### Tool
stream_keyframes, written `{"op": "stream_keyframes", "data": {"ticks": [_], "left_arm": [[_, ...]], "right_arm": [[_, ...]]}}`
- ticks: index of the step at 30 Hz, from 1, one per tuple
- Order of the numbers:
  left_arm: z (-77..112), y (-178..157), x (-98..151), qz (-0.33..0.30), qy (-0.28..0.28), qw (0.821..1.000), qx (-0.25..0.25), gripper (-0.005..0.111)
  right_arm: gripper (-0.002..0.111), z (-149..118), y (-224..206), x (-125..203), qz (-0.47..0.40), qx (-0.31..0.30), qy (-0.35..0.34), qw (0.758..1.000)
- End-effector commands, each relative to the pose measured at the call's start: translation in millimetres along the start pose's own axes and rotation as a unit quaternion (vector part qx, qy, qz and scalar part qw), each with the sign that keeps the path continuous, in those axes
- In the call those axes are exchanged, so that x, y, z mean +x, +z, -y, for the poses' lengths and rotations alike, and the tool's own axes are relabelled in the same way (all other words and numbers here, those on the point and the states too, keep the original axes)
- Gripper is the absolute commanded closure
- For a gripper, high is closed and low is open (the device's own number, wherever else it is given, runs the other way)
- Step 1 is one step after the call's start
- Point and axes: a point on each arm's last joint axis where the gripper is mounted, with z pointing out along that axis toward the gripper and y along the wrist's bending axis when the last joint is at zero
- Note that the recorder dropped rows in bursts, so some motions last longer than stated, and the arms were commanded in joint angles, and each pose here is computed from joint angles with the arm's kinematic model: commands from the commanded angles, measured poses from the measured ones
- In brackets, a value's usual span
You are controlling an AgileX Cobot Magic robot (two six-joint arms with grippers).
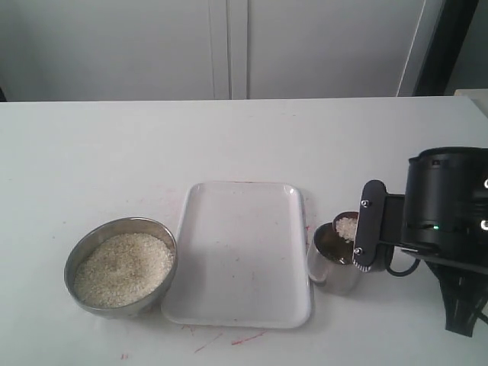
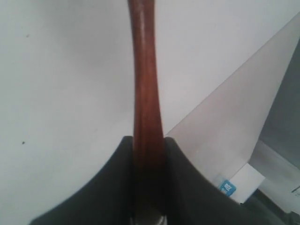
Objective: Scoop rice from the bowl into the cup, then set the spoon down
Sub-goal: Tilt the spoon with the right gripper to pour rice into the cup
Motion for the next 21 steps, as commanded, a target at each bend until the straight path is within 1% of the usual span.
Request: {"op": "stream_keyframes", "data": {"ticks": [1, 4, 15, 21], "left_arm": [[0.8, -0.5, -2.1, 0.002, -0.006, 1.000, 0.005, 0.092], [0.8, -0.5, -2.1, 0.002, -0.006, 1.000, 0.005, 0.092], [0.8, -0.5, -2.1, 0.002, -0.006, 1.000, 0.005, 0.092], [0.8, -0.5, -2.1, 0.002, -0.006, 1.000, 0.005, 0.092]], "right_arm": [[0.108, 6.3, 1.6, -0.8, 0.006, 0.031, -0.043, 0.999], [0.108, 9.3, 1.3, -1.2, 0.007, 0.048, -0.055, 0.997], [0.108, 10.2, 1.2, -2.6, 0.013, 0.054, -0.076, 0.996], [0.108, 14.2, 0.7, -2.8, 0.011, 0.076, -0.088, 0.993]]}}
